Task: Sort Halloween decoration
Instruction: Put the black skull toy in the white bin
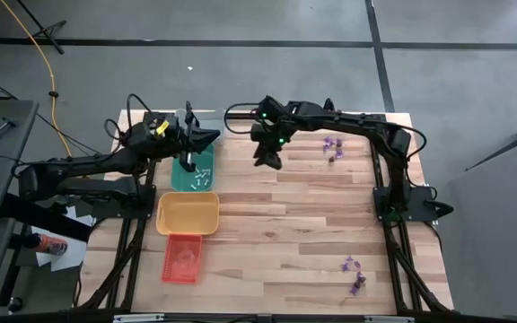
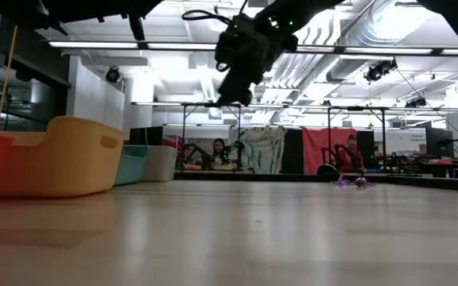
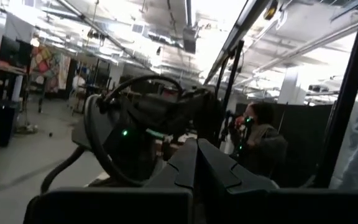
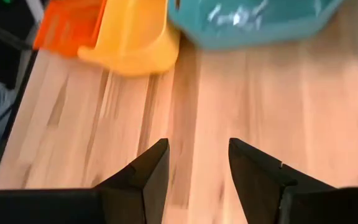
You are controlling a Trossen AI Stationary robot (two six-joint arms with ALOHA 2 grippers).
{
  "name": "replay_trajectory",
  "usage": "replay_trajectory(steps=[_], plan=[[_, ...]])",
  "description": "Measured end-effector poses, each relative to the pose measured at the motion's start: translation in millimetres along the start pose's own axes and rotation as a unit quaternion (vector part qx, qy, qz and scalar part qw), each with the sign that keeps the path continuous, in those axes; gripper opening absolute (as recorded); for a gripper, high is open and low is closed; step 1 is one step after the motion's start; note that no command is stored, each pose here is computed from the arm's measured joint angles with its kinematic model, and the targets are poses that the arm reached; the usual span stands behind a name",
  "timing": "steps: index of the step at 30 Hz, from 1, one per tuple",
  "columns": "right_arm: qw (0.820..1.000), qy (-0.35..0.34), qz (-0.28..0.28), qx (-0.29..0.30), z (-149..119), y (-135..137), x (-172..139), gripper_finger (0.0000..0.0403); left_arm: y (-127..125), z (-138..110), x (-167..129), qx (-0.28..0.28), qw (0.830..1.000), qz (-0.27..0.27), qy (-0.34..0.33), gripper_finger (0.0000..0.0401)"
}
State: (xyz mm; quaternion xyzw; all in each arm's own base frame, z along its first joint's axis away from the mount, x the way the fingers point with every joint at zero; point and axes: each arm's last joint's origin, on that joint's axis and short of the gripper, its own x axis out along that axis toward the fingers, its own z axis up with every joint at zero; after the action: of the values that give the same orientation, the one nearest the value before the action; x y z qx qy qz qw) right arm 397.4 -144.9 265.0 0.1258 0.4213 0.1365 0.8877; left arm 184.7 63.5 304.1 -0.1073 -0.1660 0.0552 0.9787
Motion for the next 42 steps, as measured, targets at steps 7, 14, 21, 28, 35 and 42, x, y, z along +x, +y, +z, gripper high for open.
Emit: replay_trajectory(steps=[7,14,21,28,35,42], plan=[[0.999,0.036,0.023,0.021,-7.8,5.3,-0.2,0.0161,1.2,-4.7,0.4,-0.005,1.000,0.001,0.022,0.0000],[0.993,0.096,0.042,0.055,-21.1,12.4,0.8,0.0161,-0.3,-6.6,0.3,-0.003,0.999,-0.031,0.039,0.0000],[0.988,0.055,-0.013,0.141,-84.5,34.9,-18.7,0.0161,0.3,-7.4,-0.3,0.018,0.998,-0.046,0.046,0.0000],[0.950,-0.162,-0.101,0.246,-139.1,76.4,-57.9,0.0161,12.0,-18.9,-7.5,0.001,0.998,-0.017,0.065,0.0000],[0.887,-0.373,-0.171,0.211,-146.6,98.9,-83.6,0.0161,17.6,-28.5,-10.1,-0.021,0.994,0.014,0.109,0.0000],[0.881,-0.398,-0.206,0.148,-138.8,100.9,-90.7,0.0161,21.3,-32.7,-9.3,-0.014,0.992,0.050,0.116,0.0000]])
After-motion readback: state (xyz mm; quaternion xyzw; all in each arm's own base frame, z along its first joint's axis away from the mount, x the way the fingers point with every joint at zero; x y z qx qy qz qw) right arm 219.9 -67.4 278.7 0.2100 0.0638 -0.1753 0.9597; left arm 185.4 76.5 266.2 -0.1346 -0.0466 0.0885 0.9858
